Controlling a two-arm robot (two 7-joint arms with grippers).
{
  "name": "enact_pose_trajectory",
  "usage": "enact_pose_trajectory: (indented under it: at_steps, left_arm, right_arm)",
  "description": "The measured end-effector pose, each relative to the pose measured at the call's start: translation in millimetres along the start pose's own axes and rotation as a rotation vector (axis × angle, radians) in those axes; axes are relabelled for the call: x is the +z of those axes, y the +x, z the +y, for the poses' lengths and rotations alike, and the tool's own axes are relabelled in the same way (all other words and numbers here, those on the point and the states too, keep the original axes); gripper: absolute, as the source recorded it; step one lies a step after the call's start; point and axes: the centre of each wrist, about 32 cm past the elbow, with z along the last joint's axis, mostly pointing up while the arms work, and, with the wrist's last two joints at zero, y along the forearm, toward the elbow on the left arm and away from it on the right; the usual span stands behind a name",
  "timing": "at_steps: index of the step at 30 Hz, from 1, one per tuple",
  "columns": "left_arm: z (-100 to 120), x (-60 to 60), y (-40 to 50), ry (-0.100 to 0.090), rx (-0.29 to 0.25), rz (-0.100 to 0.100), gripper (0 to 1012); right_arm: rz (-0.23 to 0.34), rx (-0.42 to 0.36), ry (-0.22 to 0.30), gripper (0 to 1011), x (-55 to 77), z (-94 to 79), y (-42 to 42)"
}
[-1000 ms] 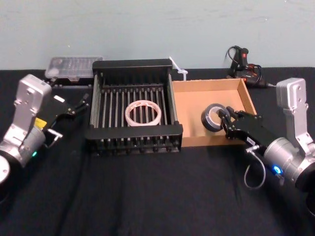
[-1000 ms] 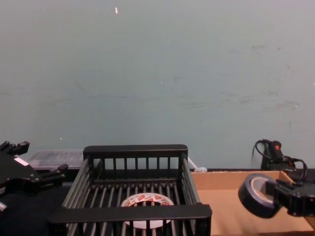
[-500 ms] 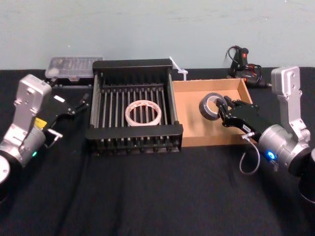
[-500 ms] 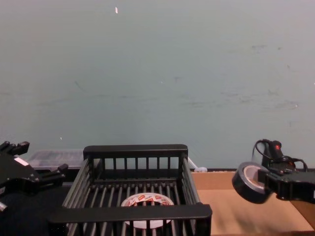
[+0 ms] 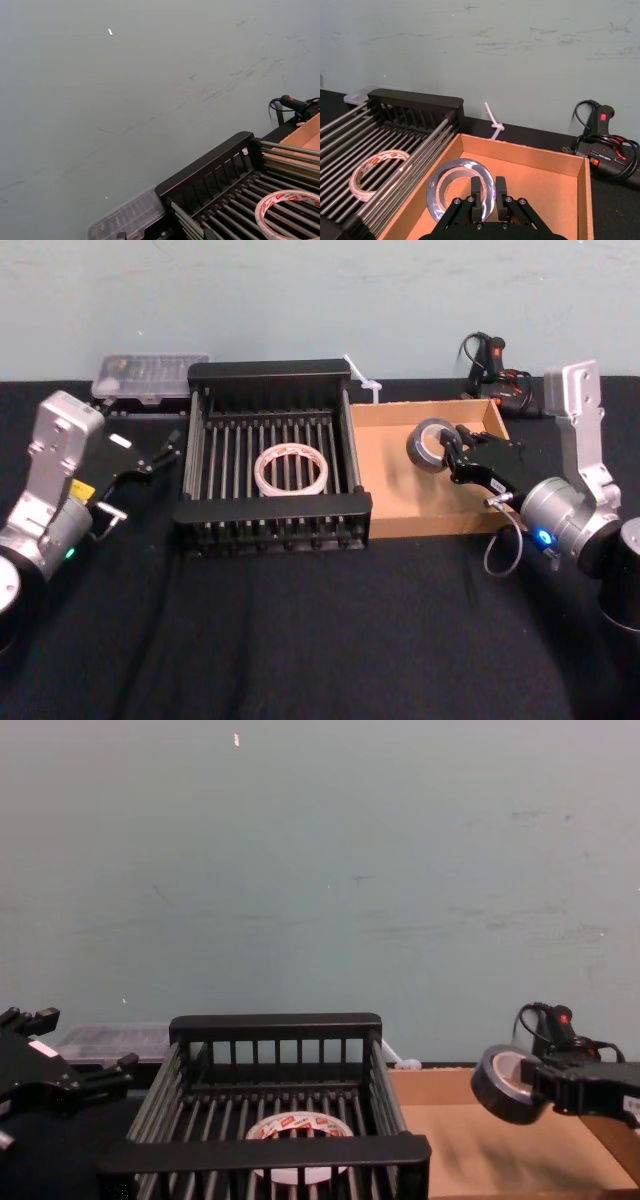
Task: Pick up the white tape and place it into the black box , Pick up the silver tape and place it into the brown box.
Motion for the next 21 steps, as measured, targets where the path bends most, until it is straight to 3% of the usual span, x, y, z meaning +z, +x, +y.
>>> enact_pose_trajectory:
  at_steps: [21]
  left_arm:
    - [0.0,0.0,0.0,0.000,0.000,0.000,1001]
  right_arm:
    - [-0.001,-0.031,-0.022,176,4.8,15.9,9.3]
